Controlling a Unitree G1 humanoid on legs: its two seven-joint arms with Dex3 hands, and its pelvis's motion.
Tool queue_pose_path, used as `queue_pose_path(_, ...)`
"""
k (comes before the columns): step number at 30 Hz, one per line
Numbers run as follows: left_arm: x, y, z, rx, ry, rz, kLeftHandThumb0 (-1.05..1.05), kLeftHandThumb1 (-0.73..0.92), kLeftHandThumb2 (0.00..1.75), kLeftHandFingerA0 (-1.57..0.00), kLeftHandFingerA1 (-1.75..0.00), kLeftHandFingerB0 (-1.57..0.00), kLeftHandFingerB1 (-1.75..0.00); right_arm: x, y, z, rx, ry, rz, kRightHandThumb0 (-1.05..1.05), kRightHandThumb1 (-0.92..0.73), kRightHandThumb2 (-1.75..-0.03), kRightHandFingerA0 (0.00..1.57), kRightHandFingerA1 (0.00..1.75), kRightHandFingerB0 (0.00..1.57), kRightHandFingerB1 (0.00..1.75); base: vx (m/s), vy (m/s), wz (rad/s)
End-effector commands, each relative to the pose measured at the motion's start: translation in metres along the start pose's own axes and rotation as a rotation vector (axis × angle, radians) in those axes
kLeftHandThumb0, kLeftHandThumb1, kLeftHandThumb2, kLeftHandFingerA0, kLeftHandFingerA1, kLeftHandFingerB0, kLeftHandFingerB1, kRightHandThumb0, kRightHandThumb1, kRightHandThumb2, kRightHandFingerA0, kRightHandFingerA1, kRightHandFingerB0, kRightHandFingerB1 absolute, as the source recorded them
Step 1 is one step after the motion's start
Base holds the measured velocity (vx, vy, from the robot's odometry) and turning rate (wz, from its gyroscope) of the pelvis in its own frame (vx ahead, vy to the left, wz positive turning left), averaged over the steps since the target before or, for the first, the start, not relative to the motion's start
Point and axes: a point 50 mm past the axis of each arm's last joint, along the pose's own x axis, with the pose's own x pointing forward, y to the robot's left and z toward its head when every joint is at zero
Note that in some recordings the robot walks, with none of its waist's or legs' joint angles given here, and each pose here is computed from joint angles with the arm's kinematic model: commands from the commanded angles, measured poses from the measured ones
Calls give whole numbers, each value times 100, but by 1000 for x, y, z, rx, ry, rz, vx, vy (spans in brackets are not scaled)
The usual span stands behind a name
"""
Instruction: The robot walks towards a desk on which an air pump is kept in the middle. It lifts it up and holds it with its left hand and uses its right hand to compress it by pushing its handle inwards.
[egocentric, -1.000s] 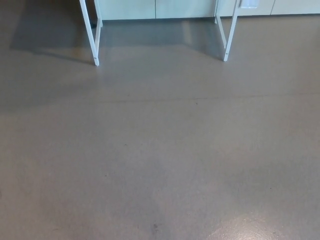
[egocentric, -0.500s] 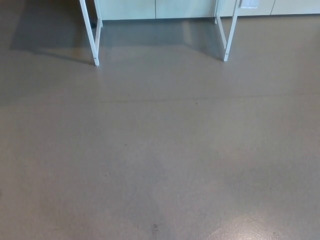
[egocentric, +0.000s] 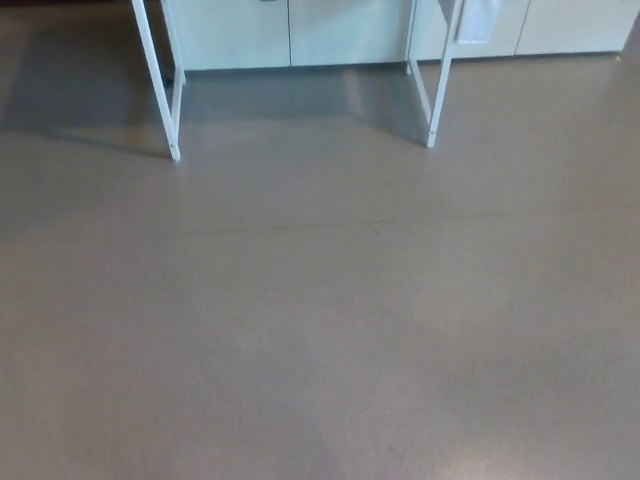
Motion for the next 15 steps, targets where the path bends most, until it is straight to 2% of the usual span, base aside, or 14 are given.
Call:
queue_pose_path(1, -1, 0, 1, 5, -16, 0, -13, 72, 61, -46, -40, -36, -37, 3, -7, 1, -18, 2, -19, -34, -72, -62, 52, 42, 38, 37, 120, -146, 12)
queue_pose_path(9, -3, 0, -1, 7, -8, 8, -10, 72, 61, -47, -40, -36, -37, 0, -7, -1, -25, 5, -12, -32, -72, -62, 54, 42, 38, 37, 202, -307, 20)
queue_pose_path(15, -7, 0, -3, -3, 2, 7, -11, 72, 61, -46, -40, -36, -38, 1, -8, -3, -18, 12, -13, -33, -72, -62, 52, 42, 38, 37, 178, 0, -8)
